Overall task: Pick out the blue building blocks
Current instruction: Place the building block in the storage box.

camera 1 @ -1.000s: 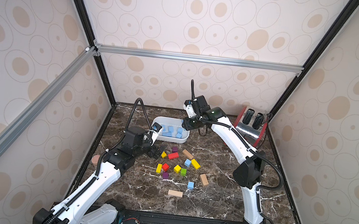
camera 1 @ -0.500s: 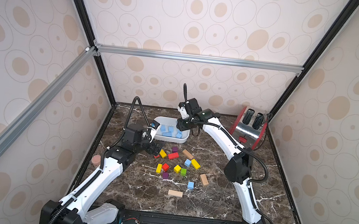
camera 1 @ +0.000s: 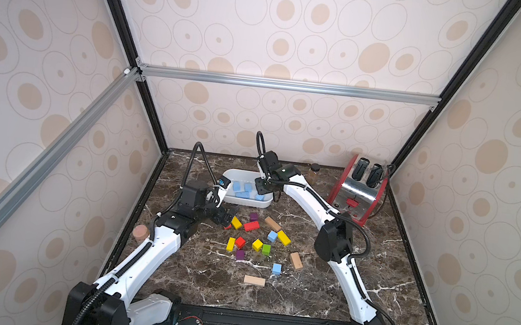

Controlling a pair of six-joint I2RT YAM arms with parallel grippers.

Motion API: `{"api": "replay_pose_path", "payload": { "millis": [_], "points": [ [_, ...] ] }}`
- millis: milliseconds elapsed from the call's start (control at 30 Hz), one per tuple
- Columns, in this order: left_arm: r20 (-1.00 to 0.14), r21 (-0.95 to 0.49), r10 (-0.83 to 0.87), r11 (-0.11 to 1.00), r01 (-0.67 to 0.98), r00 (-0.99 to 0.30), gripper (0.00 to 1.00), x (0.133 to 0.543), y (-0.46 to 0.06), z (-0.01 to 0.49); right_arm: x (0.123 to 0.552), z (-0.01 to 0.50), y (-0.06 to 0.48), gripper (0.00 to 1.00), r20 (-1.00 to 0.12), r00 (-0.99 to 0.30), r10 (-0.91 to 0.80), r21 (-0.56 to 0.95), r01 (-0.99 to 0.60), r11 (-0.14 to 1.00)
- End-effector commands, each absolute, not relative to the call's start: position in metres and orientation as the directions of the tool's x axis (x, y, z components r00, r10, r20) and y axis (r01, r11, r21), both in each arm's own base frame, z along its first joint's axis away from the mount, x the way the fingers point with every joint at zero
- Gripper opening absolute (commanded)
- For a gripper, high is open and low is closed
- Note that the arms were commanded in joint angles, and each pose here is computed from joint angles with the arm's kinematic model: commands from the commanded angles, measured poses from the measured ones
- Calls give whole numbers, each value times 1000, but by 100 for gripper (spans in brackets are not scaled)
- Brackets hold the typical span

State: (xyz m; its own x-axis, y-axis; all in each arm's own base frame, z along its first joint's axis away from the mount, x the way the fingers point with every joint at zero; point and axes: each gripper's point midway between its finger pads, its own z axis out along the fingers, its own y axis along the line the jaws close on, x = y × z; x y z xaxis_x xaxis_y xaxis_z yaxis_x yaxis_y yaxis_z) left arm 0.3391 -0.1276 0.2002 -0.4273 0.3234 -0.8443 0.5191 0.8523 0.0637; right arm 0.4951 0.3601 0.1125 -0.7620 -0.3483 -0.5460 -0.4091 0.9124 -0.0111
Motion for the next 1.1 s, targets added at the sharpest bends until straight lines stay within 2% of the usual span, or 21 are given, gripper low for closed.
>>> {"api": "replay_pose_path", "payload": {
  "millis": [0,567,867,1067],
  "points": [
    [-855,60,312,853,519,-415,99,342,-127,202,497,98,356,0,-534,-768,-353,-81,-369,926],
    [-842,63,319,859,508,-436,99,339,-118,191,510,57,356,0,-522,-798,-302,-99,-294,950],
    [-836,69,324,863,501,-443,99,337,-114,190,511,49,372,0,-531,-801,-277,-17,-317,948],
    [-836,68,322,864,498,-445,99,337,-114,190,506,38,383,0,-494,-840,-225,106,-315,943]
  ]
}}
